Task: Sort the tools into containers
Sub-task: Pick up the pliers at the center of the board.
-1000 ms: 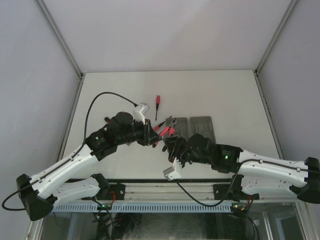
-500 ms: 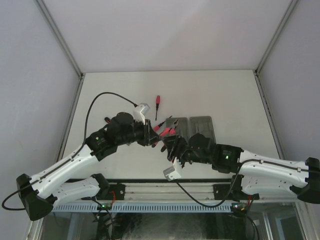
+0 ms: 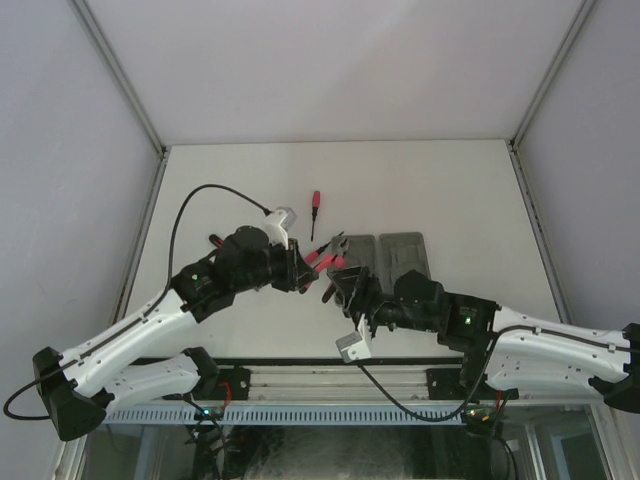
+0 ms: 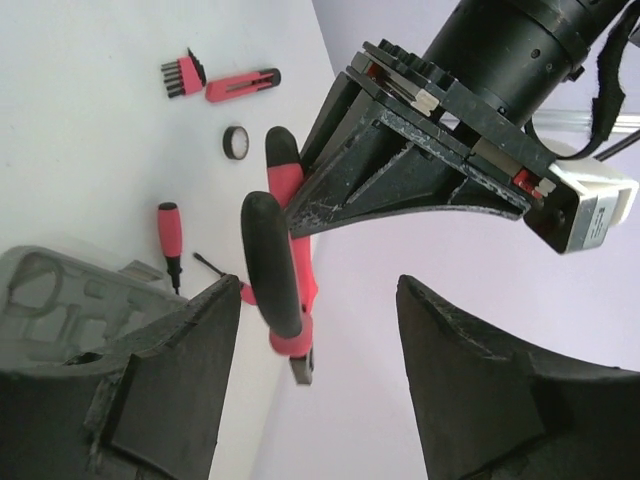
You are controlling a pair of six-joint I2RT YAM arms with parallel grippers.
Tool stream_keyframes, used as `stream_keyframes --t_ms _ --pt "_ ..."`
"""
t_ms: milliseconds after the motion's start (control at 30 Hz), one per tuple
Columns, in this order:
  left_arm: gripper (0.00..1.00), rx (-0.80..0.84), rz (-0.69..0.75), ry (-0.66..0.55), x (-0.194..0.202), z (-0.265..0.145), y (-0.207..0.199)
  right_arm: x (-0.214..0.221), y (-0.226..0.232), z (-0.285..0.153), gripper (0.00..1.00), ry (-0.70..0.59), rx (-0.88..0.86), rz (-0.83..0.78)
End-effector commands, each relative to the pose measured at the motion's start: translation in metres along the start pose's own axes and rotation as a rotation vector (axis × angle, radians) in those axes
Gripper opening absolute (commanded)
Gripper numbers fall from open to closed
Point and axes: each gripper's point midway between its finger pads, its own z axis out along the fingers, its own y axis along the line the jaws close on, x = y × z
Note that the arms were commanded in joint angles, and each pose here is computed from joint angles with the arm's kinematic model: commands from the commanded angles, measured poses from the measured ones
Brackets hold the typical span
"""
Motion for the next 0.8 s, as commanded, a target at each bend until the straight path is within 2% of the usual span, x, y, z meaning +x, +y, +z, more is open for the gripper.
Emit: stream_keyframes --t_ms 0,233,533,767 --pt "0.0 -0.059 -0.01 -0.107 -0.024 -0.008 0.005 -0.015 -0.011 -0.009 0.63 -0.069 0.108 0.12" --pt "0.0 -0.187 -0.017 -0.161 -0.032 -0.015 0.027 -0.022 -0.014 -0.02 0.63 -0.139 0.252 0.357" --pt "0.0 -0.278 -0.01 -0.204 -0.036 -0.022 0.045 -0.027 0.003 -0.025 0.6 -0.231 0.343 0.856" --pt "0.0 -0.353 0.003 -0.233 -0.039 -0.029 0.06 -0.015 0.013 -0.021 0.56 -0.181 0.406 1.29"
